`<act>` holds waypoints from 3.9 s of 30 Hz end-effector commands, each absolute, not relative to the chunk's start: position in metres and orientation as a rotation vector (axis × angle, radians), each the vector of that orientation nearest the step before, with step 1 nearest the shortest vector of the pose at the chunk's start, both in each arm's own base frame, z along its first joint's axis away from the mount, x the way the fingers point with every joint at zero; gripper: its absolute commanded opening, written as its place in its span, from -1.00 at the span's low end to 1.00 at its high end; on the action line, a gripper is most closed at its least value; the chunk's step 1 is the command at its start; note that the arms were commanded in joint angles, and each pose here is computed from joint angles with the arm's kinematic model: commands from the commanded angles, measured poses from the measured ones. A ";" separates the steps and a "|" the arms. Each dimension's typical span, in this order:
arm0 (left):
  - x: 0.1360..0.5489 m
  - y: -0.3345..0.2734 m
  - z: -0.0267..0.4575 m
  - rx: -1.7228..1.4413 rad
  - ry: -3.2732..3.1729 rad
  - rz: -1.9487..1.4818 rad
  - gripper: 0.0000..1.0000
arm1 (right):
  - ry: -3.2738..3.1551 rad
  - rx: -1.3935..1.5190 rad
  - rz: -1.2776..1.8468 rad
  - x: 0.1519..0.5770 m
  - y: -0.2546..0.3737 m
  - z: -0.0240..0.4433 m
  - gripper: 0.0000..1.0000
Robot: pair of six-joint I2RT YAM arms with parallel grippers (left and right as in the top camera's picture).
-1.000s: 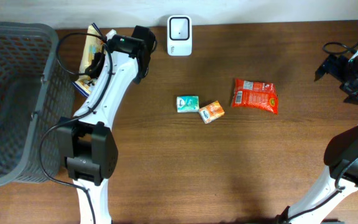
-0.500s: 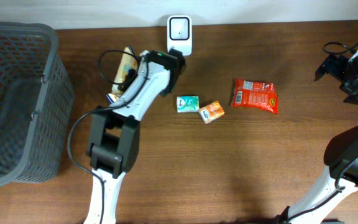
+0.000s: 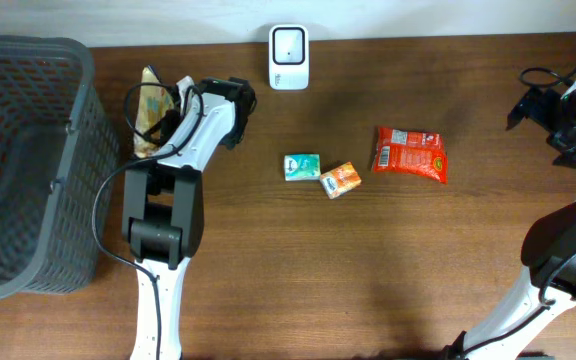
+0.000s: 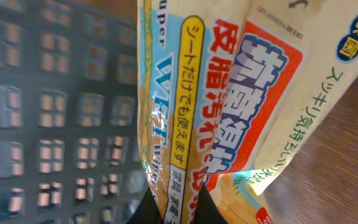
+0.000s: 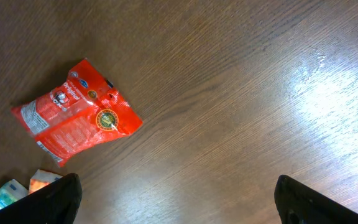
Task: Scan the item barcode
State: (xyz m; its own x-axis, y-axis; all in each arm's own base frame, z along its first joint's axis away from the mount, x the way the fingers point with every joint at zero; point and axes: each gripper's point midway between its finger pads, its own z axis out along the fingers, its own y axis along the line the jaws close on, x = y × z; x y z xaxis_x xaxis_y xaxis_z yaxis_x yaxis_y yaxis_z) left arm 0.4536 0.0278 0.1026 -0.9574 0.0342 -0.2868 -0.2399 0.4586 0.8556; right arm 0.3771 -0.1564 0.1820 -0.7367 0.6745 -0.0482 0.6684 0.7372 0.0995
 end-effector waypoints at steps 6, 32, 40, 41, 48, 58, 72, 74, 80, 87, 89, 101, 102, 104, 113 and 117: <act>0.425 -0.048 0.048 -0.090 2.732 1.232 -0.88 | 2.846 1.113 0.125 0.377 -0.155 0.184 0.97; 0.447 -0.043 0.114 0.097 2.214 1.633 -0.95 | 2.846 1.113 0.125 0.377 -0.155 0.184 0.97; 0.454 -0.022 0.118 0.117 2.037 1.758 -0.90 | 2.846 1.113 0.124 0.377 -0.155 0.184 0.97; 0.453 -0.017 0.115 0.111 2.044 1.766 -0.90 | 2.846 1.113 0.125 0.377 -0.155 0.184 0.97; 0.430 0.011 0.077 0.064 2.234 1.760 -0.86 | 2.846 1.113 0.124 0.377 -0.155 0.184 0.96; 0.397 -0.068 0.020 0.068 2.580 1.396 -0.42 | 2.846 1.113 0.124 0.377 -0.155 0.184 0.97; 0.374 -0.206 0.064 0.268 3.113 0.528 -0.44 | 2.846 1.113 0.124 0.377 -0.155 0.184 0.97; 0.389 -0.212 0.090 0.257 3.046 0.483 -0.17 | 2.846 1.113 0.125 0.377 -0.155 0.184 0.97; 0.429 -0.172 0.121 0.112 2.910 0.563 -0.18 | 2.846 1.113 0.125 0.377 -0.155 0.184 0.96; 0.427 -0.119 0.101 -0.108 3.093 0.455 -1.00 | 2.846 1.113 0.124 0.377 -0.155 0.184 0.97; 0.417 -0.117 0.090 -0.100 3.140 0.483 -1.00 | 2.846 1.113 0.124 0.377 -0.155 0.184 0.97; 0.369 -0.160 0.013 0.070 3.336 0.339 -1.00 | 2.846 1.113 0.125 0.377 -0.155 0.184 0.97; 0.372 -0.162 0.019 0.071 3.328 0.331 -1.00 | 2.846 1.113 0.125 0.377 -0.155 0.184 0.97; 0.380 -0.165 0.040 0.065 3.305 0.309 -1.00 | 2.846 1.113 0.125 0.377 -0.155 0.184 0.97; 0.385 -0.165 0.084 0.077 3.279 0.280 -1.00 | 2.846 1.113 0.125 0.377 -0.155 0.184 0.97; 0.362 -0.155 0.061 0.118 3.381 0.372 -1.00 | 2.846 1.113 0.125 0.377 -0.155 0.184 0.97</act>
